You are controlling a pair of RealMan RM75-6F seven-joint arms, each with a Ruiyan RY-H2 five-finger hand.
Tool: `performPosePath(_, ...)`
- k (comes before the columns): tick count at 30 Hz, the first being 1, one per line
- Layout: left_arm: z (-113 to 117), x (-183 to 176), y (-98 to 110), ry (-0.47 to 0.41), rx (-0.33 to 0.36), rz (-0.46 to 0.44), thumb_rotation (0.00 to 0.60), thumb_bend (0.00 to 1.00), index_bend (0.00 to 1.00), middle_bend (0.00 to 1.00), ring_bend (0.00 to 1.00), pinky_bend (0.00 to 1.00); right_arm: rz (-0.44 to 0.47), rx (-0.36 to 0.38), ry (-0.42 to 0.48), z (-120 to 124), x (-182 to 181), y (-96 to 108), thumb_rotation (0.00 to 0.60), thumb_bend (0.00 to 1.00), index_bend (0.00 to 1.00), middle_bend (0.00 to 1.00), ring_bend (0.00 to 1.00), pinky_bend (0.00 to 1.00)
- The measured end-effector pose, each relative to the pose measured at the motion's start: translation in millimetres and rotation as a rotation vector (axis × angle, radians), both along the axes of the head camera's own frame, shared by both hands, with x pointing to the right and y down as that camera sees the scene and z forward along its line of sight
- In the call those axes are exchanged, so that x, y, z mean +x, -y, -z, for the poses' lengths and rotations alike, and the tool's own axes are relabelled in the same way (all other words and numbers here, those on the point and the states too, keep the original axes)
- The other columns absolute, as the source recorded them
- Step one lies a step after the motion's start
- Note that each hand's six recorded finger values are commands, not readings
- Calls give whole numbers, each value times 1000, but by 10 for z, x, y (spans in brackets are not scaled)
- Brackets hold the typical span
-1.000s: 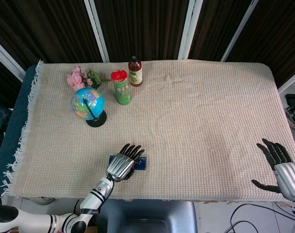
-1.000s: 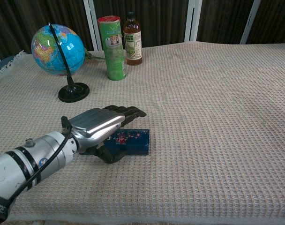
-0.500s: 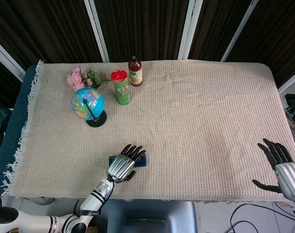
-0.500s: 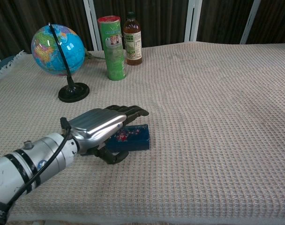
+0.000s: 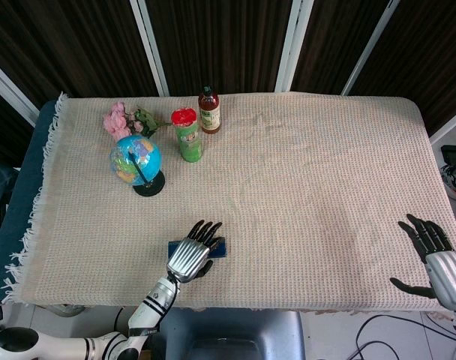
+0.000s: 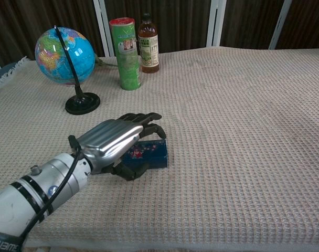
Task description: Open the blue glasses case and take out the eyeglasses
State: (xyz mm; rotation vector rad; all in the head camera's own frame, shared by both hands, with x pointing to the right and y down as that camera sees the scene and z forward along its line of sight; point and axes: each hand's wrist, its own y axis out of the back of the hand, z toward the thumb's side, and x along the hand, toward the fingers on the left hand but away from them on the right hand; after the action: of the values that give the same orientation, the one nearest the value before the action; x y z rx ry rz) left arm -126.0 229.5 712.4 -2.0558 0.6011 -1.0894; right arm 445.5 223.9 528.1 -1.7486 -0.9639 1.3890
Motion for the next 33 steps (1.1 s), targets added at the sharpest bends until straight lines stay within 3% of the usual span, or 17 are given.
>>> performPosePath(7,-8,-12,30,8,5,6,600,429,315,36,0,0,0,-2,-2,-6,-1,-1,600,177,0,0,0,0)
performPosePath(20,-63,-38,47,56,3,-15,600,437,345,45,0,0,-4,0,-1,1,6,5,600,177,0,0,0,0)
performPosePath(26,-59,-47,88,64,18,-5,600,462,445,79,0,0,-2,-1,-3,-4,2,0,600,177,0,0,0,0)
performPosePath(33,-53,-54,140,70,62,0,600,561,547,124,0,0,-1,-2,-5,-6,-2,1,600,177,0,0,0,0)
